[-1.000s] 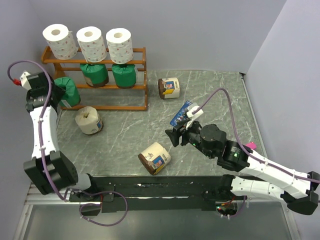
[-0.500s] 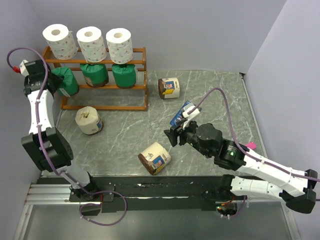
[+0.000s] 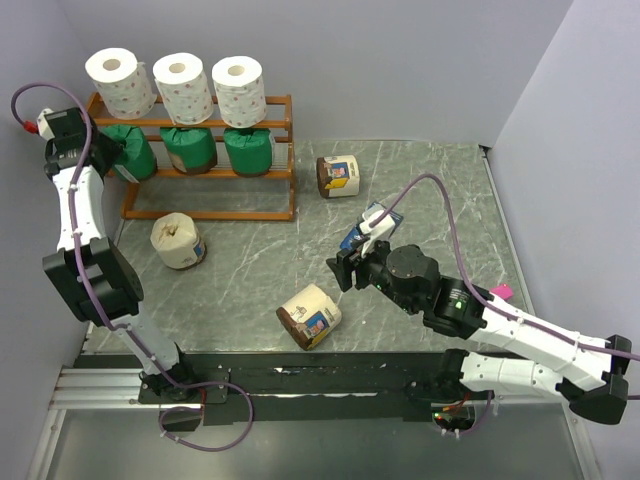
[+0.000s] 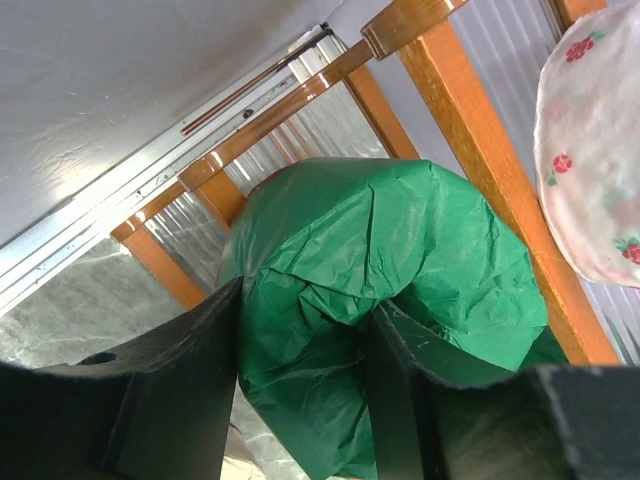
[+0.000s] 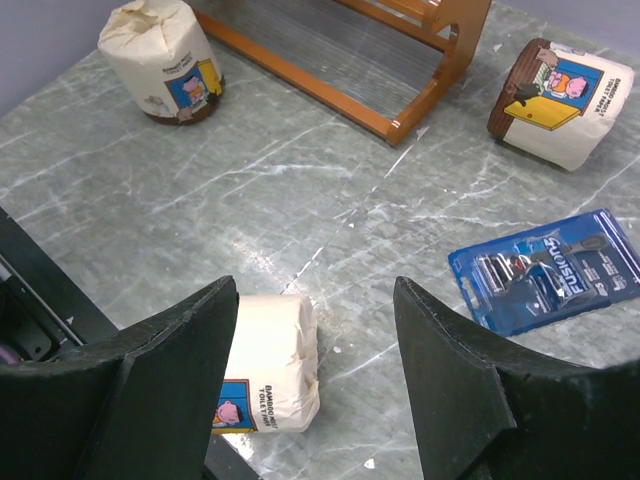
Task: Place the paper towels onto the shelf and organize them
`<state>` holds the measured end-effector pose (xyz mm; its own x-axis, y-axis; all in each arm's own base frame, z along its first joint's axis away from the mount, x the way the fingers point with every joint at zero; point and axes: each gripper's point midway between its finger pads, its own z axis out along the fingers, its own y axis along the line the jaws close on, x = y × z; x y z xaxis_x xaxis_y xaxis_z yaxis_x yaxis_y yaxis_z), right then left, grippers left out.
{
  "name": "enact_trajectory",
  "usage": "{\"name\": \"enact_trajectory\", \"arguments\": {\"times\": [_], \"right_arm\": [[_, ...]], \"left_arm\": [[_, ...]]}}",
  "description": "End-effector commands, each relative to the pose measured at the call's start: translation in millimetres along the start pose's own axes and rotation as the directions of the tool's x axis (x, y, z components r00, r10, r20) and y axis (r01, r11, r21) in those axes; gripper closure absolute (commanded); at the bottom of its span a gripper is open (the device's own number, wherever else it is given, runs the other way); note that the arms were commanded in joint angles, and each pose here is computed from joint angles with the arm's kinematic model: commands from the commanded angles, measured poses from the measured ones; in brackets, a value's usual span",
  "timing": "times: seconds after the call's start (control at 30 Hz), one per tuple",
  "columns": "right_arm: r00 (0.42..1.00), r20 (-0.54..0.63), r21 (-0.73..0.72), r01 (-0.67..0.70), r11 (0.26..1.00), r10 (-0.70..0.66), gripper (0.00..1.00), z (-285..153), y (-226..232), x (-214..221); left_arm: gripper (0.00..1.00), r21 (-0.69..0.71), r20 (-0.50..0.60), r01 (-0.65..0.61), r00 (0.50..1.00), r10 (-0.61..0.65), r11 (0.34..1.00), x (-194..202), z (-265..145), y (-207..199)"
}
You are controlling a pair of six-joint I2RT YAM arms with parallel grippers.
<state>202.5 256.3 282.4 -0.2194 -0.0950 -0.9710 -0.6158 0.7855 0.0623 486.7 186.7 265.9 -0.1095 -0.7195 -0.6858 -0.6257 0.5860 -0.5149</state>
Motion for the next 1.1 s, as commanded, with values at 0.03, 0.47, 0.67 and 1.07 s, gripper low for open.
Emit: {"name": "enact_trajectory", "arguments": {"times": [0.03,0.47,0.67,1.07], "right_arm": [[0.997,0.073,0.019,-0.011,1.000,0.010,0.29,-0.6,-1.2,-33.2],[0.996,0.084,0.022,-0.012,1.000,0.010,0.29,-0.8,-1.5,-38.5],[0.997,0.081,0.015,-0.013,1.000,0.011,0.29,0.1,0.5,-37.2],[0.997,0.078,0.014,-0.021,1.000,0.020,0.29,-4.0,-1.0,-38.1]], "left_arm": [[0.45,0.104,0.082,0.001,0.997,-0.010,0.995,-31.0,-12.3,-30.7],[0.38,0.161,0.088,0.007,0.996,-0.021,0.987,-36.5,-15.1,-44.3],[0.34,0.179,0.100,0.000,0.995,-0.018,0.984,-40.6,-21.6,-48.7],[0.28,0.187,0.159,-0.013,0.987,-0.017,0.982,-54.9,-60.6,-48.4]]}}
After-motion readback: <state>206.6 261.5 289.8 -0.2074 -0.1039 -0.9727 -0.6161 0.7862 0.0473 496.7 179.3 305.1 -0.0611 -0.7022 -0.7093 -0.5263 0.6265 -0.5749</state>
